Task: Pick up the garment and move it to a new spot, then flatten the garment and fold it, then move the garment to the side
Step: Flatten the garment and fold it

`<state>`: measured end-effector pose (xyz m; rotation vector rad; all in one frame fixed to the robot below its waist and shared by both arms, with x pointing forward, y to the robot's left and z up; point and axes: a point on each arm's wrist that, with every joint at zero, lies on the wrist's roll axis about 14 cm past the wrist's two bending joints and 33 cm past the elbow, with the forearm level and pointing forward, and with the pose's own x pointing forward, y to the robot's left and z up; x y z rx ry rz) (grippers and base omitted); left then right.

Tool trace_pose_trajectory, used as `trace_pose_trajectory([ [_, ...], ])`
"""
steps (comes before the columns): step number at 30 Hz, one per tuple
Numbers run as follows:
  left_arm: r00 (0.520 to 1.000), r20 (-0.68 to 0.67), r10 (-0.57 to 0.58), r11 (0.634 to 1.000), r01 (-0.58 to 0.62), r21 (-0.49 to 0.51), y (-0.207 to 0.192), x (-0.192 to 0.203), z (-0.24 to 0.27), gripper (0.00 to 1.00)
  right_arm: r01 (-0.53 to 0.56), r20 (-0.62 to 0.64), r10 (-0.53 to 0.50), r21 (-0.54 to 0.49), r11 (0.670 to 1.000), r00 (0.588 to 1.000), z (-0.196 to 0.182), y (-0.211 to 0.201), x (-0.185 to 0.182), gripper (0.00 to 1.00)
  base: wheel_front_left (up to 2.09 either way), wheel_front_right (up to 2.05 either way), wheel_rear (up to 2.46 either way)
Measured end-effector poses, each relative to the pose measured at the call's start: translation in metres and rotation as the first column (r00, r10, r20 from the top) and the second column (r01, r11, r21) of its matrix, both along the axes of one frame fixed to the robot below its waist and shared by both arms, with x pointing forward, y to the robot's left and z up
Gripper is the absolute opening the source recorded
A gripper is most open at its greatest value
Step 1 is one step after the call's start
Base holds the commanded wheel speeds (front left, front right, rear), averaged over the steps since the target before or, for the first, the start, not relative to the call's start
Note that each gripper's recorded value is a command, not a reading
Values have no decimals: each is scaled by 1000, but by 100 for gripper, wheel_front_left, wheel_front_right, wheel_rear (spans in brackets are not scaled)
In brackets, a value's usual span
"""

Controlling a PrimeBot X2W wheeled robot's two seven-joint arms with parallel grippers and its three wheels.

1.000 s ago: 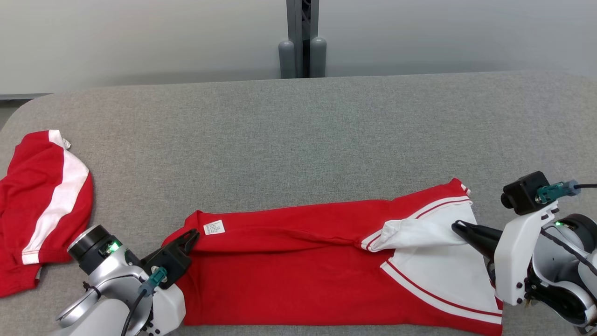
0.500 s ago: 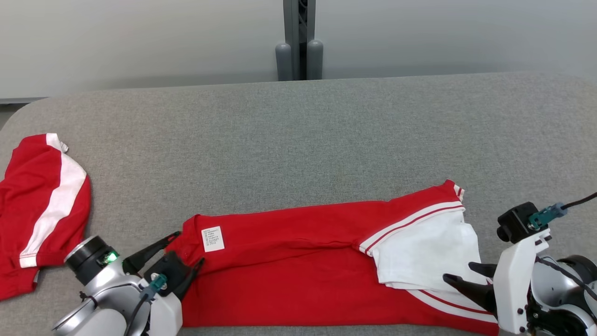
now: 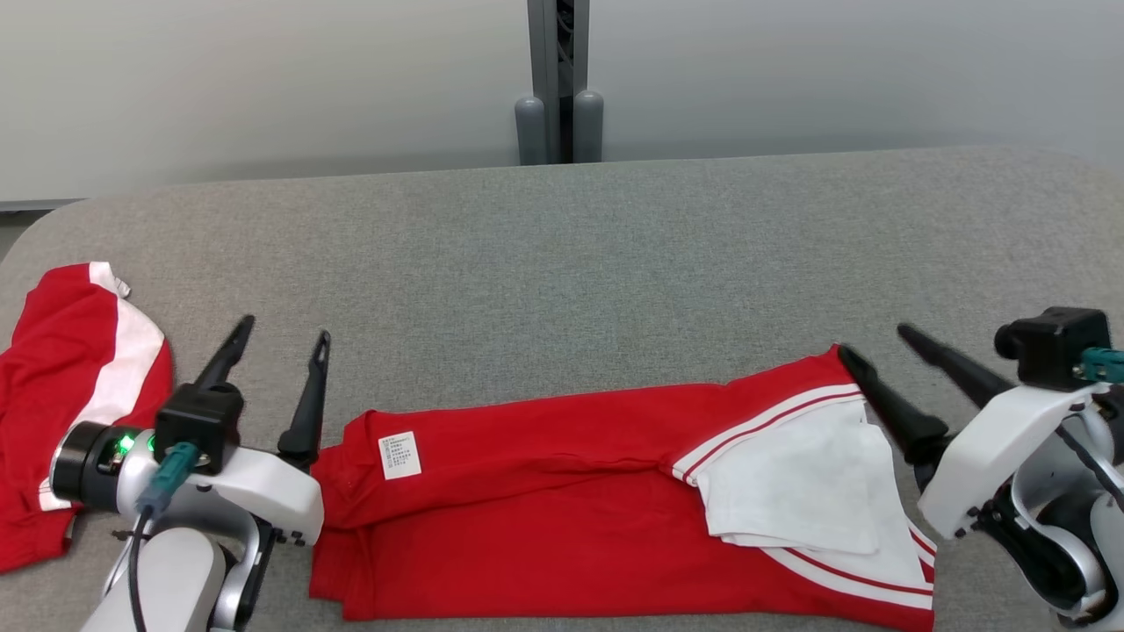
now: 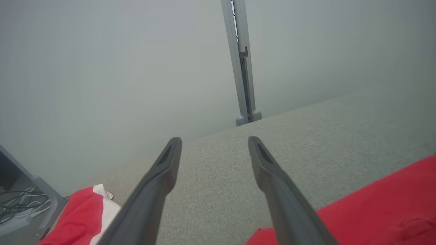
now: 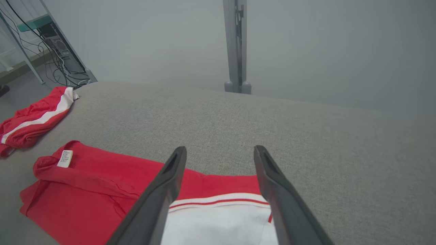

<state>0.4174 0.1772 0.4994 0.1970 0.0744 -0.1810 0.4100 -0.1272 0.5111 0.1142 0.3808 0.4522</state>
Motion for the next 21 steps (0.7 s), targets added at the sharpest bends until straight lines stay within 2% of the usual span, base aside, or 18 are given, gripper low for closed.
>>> trace_pose_trajectory([
  [2, 996, 58, 61, 995, -55, -85, 4, 3, 13, 100, 26, 111, -27, 8, 1000, 994, 15, -1, 8, 100, 0, 0, 0],
  [6, 983, 109, 145, 967, -117, -227, 5, -1, 22, 100, 78, 258, -107, 119, 990, 960, 36, 2, 14, 100, 0, 0, 0],
  [8, 977, 113, 180, 955, -146, -260, 7, -5, 20, 100, 101, 323, -154, 176, 979, 934, 46, 3, 15, 100, 0, 0, 0],
  [11, 973, 101, 209, 942, -173, -289, 6, -11, 15, 100, 125, 400, -189, 182, 975, 897, 49, 2, 12, 100, 0, 0, 0],
  [15, 959, 153, 237, 926, -176, -332, 2, -16, 30, 100, 162, 430, -235, 201, 966, 872, 41, 1, 8, 100, 0, 0, 0],
  [21, 967, 136, 213, 938, -163, -307, -3, -34, 16, 100, 207, 399, -264, 180, 962, 878, 17, -1, 3, 100, 0, 0, 0],
])
